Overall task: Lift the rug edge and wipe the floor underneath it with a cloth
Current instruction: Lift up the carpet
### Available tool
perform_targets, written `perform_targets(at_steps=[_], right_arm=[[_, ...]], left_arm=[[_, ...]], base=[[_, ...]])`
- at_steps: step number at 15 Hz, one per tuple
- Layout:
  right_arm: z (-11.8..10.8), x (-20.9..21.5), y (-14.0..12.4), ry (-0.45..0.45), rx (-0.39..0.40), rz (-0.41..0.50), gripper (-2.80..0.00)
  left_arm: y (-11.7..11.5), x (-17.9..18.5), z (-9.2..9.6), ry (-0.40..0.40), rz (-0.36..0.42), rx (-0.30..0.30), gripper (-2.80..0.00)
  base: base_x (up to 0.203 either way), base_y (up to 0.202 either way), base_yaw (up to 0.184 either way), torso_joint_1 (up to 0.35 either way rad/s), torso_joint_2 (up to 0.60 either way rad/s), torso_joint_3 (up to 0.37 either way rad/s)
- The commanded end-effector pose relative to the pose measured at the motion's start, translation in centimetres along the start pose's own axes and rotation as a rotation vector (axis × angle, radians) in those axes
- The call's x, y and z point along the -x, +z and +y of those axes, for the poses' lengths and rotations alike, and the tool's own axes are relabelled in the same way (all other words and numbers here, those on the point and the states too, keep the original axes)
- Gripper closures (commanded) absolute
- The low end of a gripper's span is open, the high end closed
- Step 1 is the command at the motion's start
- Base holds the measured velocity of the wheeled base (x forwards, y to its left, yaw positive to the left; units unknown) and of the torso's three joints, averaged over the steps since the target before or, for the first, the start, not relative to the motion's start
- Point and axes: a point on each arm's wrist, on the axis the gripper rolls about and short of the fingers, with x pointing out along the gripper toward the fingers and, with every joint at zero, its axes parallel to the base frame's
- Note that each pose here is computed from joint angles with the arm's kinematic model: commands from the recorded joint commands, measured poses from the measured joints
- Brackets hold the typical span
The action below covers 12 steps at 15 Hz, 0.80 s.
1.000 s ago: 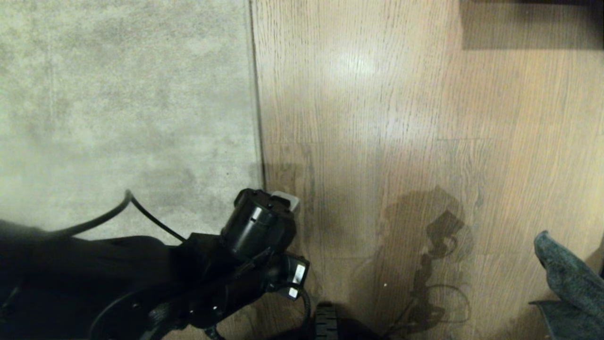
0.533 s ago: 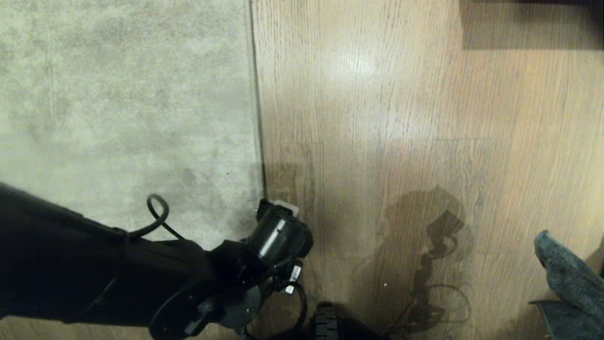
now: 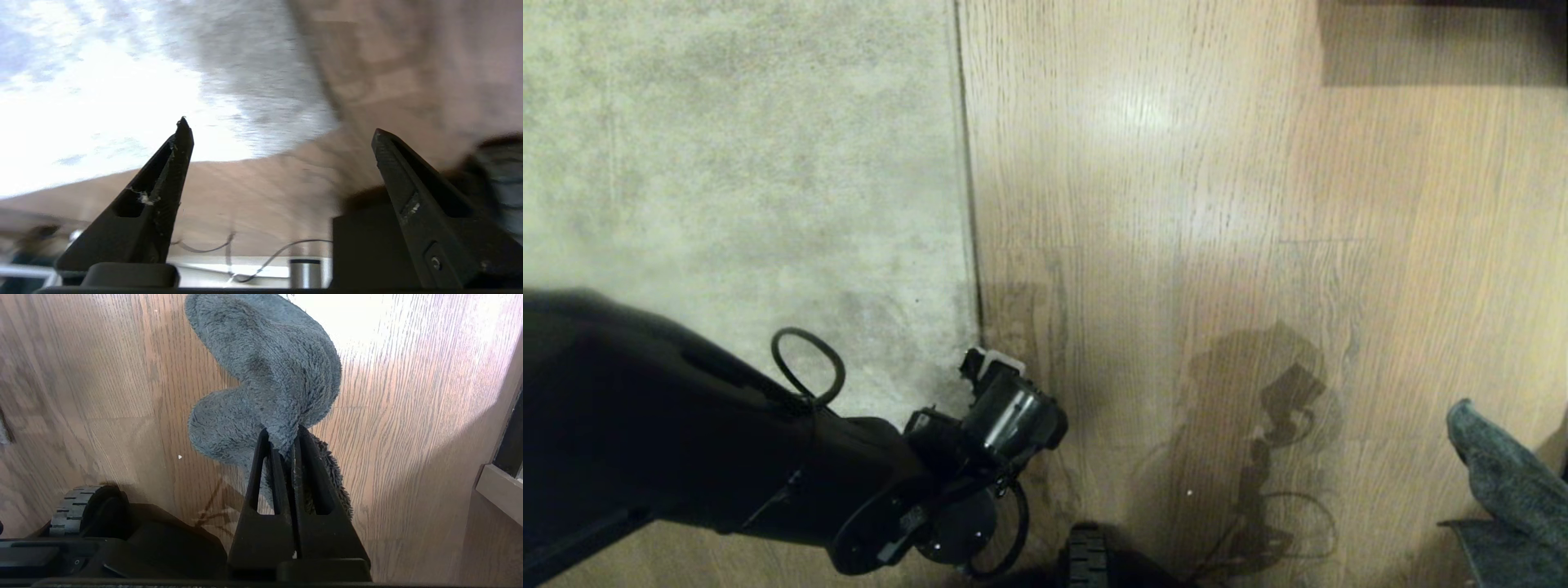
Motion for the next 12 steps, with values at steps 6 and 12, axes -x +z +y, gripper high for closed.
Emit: perform_targets(at_steps=[6,12], right_arm=[[0.0,0.0,0.0,0.0,0.0,0.001,0.0],[0.0,0.0,0.0,0.0,0.0,0.001,0.0]], left_arm=[[0.4,-3.7,0.1,0.225,0.005,-0.028,-2.8],[3.0,-6.1,-1.9,0.239,-0.071,0.069,-2.8]], base=[[0.0,0.0,0.0,0.0,0.0,0.0],[0.0,0.0,0.0,0.0,0.0,0.0]])
